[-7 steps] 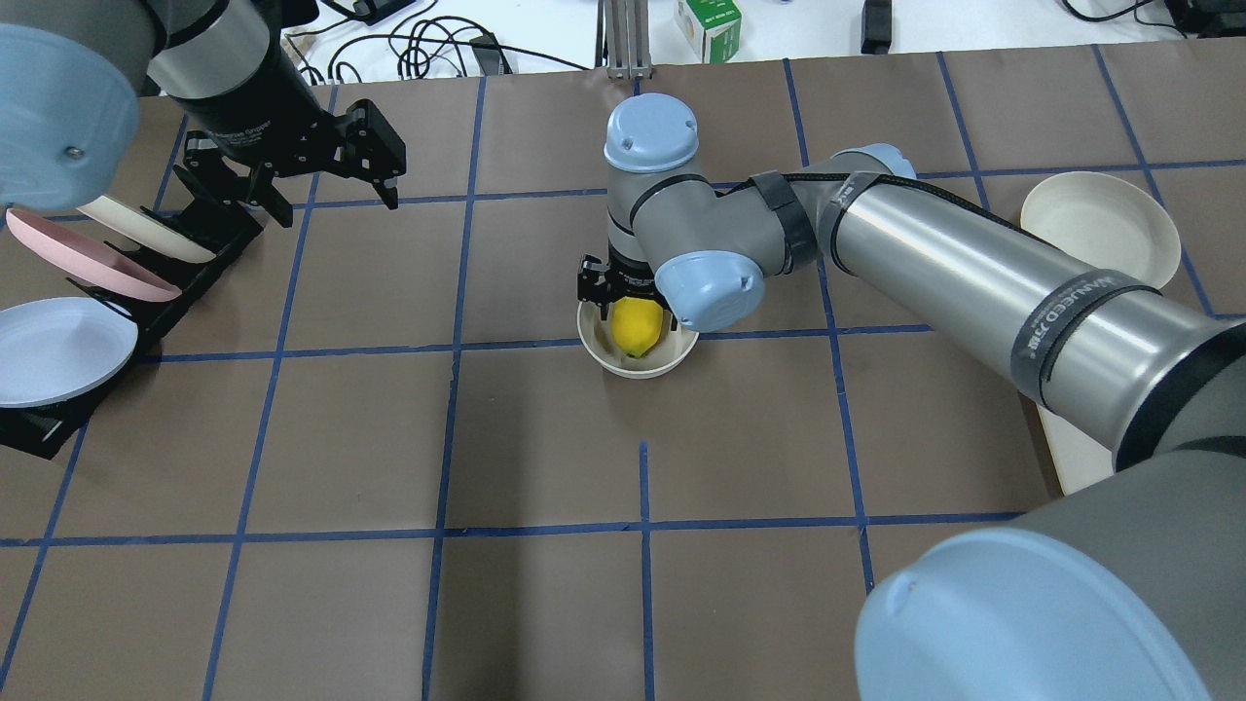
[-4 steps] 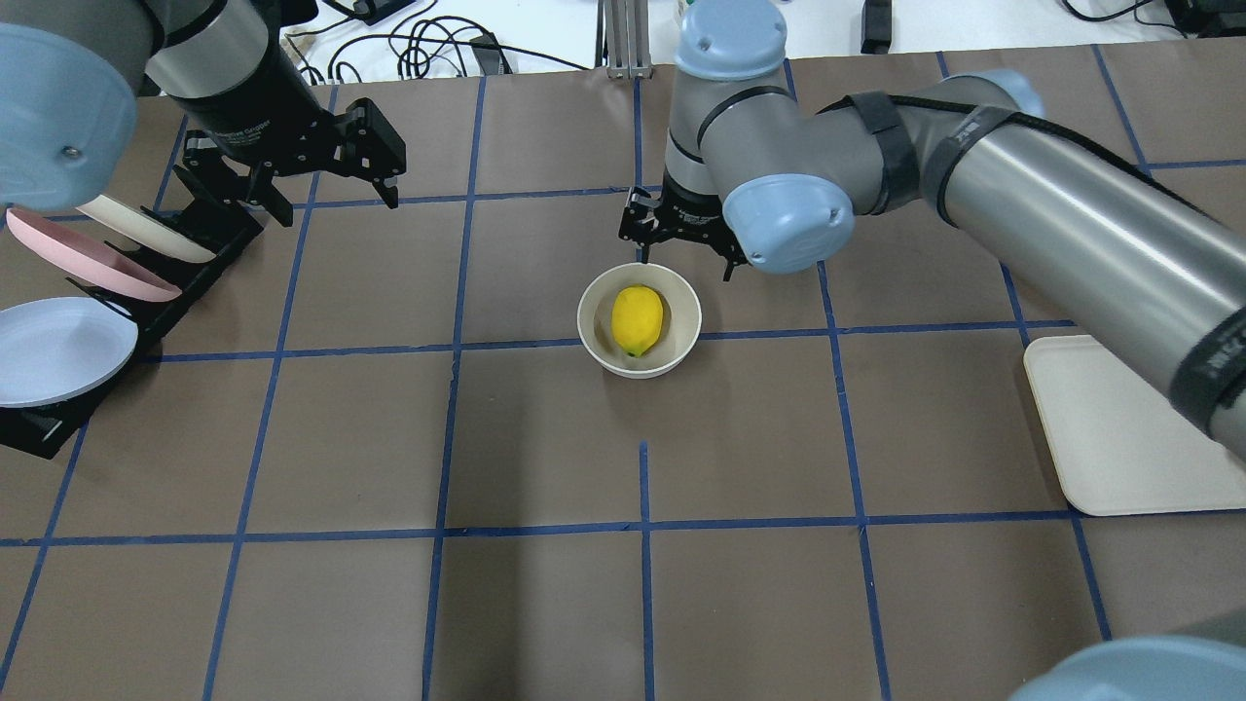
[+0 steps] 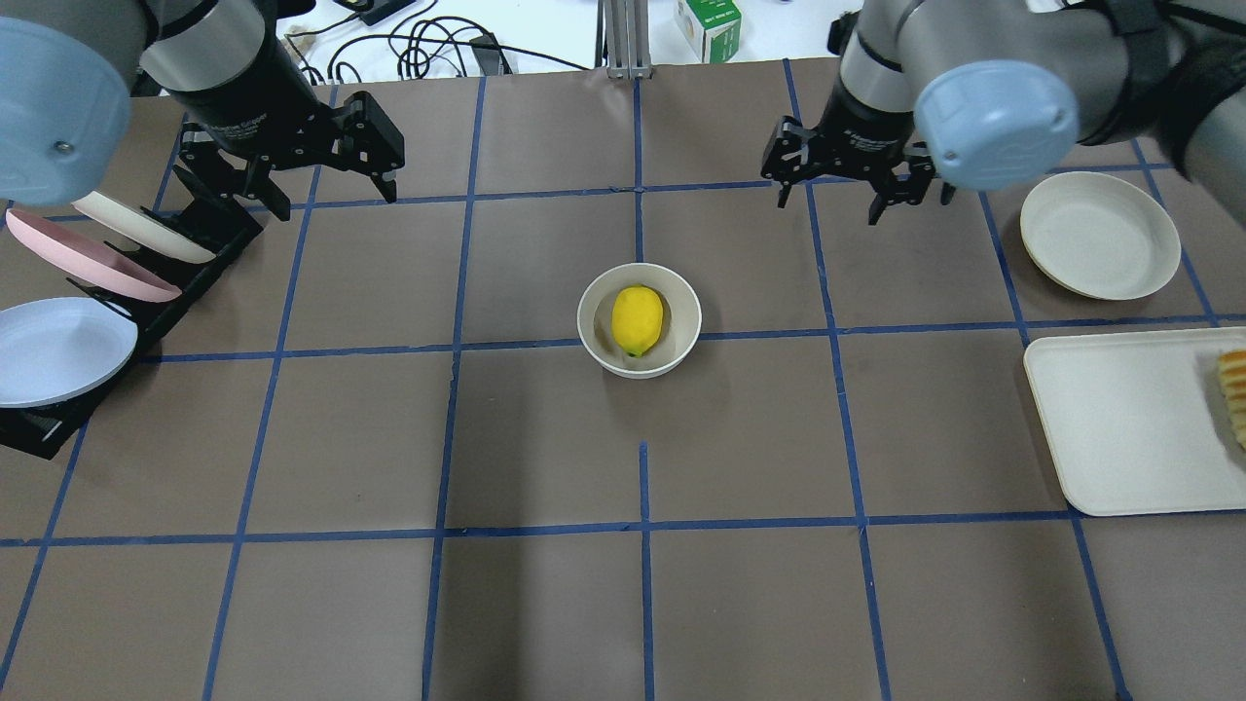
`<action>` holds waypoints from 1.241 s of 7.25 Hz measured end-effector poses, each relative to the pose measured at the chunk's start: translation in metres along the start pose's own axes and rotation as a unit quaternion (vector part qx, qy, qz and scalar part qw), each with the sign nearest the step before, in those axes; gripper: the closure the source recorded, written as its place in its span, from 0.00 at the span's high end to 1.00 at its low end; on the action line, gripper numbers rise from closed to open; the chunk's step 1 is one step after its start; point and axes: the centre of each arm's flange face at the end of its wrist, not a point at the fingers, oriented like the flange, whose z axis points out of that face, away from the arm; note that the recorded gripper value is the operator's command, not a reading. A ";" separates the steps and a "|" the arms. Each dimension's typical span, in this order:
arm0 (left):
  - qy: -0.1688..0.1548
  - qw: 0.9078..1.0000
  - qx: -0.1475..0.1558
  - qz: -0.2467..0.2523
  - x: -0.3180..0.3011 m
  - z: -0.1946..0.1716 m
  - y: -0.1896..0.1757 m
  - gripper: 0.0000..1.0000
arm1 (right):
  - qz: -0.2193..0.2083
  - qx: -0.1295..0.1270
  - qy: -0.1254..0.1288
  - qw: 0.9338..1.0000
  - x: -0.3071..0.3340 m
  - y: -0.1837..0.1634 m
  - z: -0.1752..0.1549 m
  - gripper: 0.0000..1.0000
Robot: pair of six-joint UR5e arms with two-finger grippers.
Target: Place bowl and put lemon in it
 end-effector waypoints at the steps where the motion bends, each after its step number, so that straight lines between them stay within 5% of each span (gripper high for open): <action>1: 0.000 1.000 -0.001 0.000 0.000 0.001 0.000 1.00 | 0.016 -0.003 0.011 1.000 0.023 0.001 -0.013 1.00; 5: 0.000 1.000 -0.003 0.000 -0.001 0.003 0.001 1.00 | -0.004 0.017 0.030 0.999 0.042 0.044 -0.077 1.00; 9: -0.001 1.000 -0.003 0.000 -0.001 0.003 0.001 1.00 | -0.041 0.014 0.028 0.999 0.034 0.070 -0.098 1.00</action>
